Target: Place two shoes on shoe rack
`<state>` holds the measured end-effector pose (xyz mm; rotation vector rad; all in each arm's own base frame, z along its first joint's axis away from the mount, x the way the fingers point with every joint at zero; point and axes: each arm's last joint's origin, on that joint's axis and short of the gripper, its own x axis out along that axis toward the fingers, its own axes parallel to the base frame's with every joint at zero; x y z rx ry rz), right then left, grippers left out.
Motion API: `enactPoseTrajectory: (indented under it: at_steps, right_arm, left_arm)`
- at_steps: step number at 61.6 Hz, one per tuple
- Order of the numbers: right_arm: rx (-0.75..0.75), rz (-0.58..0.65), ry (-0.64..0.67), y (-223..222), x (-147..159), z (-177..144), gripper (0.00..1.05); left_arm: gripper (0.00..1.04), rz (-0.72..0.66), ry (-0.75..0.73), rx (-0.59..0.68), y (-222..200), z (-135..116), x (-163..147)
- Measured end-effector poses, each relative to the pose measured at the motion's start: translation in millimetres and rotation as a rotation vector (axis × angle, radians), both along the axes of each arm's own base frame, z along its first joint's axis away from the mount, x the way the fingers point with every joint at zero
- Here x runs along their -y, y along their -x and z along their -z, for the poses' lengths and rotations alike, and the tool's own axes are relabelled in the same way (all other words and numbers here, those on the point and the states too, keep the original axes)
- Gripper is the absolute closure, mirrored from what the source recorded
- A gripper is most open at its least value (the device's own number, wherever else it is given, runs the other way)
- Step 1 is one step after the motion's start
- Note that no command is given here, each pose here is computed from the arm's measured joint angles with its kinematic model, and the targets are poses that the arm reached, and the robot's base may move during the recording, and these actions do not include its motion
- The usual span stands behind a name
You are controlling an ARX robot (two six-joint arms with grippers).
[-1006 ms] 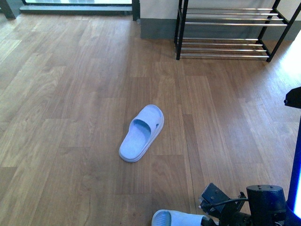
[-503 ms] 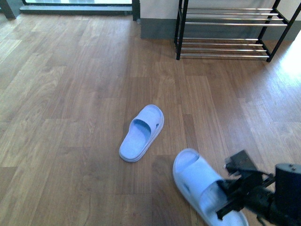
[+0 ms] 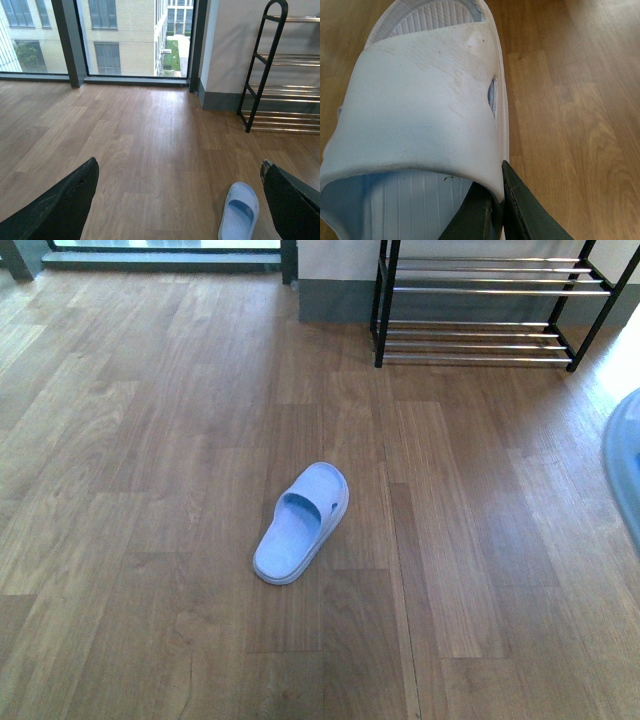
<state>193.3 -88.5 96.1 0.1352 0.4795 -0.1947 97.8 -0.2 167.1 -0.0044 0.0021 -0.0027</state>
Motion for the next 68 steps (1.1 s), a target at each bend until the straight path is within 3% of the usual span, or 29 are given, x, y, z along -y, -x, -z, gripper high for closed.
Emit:
enactPoseTrajectory:
  at_steps: [11,18,68]
  right_arm:
    - [0.09,0.057,-0.016,57,-12,-43,1.03]
    - [0.164,0.061,0.013,64,-15,-54,1.03]
    - [0.167,0.066,0.008,65,-16,-54,1.03]
  left_arm:
    - [0.09,0.0,0.0,0.0,0,0,0]
    - [0.09,0.0,0.0,0.0,0,0,0]
    - [0.09,0.0,0.0,0.0,0,0,0]
